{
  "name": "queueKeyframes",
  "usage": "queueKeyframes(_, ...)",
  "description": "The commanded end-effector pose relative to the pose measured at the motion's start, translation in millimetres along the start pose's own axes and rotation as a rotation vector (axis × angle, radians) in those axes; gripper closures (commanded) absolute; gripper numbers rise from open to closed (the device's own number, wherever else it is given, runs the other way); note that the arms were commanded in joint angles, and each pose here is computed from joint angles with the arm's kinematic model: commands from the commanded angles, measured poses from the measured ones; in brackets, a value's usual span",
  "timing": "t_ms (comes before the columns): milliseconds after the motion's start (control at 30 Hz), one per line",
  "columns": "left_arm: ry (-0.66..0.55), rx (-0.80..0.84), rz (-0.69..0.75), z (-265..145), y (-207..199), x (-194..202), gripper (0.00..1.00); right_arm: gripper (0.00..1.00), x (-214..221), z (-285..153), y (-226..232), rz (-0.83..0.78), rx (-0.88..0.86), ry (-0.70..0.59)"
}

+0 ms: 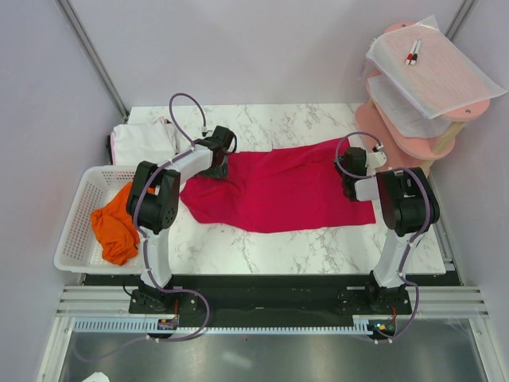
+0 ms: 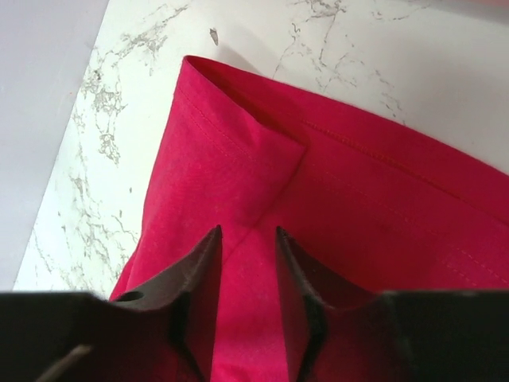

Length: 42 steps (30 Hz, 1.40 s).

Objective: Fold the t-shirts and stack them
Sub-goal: Fold the flattened tshirt in 1/3 of the way

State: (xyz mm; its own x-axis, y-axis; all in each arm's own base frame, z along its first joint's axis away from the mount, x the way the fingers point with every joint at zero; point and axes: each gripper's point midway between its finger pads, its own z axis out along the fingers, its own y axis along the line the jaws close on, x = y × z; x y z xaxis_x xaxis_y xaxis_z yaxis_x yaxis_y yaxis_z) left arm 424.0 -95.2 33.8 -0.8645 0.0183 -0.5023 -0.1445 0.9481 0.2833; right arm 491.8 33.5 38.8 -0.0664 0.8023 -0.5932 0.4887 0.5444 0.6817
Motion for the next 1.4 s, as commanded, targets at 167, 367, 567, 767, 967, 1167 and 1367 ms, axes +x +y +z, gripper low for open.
queueKeyframes(167,-0.039,-0.013,0.010,0,1,-10,0.20,0.83,-9,22,19,0.023,-0.062,-0.024)
queueKeyframes(367,-0.039,-0.018,0.012,-3,3,-9,0.20,0.94,-18,31,27,0.000,-0.087,-0.047)
queueKeyframes(567,-0.037,-0.017,0.014,-2,2,-9,0.20,0.98,-25,29,34,-0.001,-0.110,-0.053)
queueKeyframes(767,-0.028,-0.023,0.019,1,3,-5,0.20,0.70,-24,23,29,-0.007,-0.111,-0.010)
queueKeyframes(967,-0.030,-0.024,0.016,0,4,-5,0.20,0.44,-24,7,17,-0.003,-0.096,-0.011)
queueKeyframes(1167,-0.028,-0.022,0.016,0,3,-4,0.20,0.45,-19,13,7,-0.008,-0.072,-0.009)
queueKeyframes(1367,-0.026,-0.029,0.018,1,5,-2,0.20,0.57,-11,27,8,-0.010,-0.080,0.006)
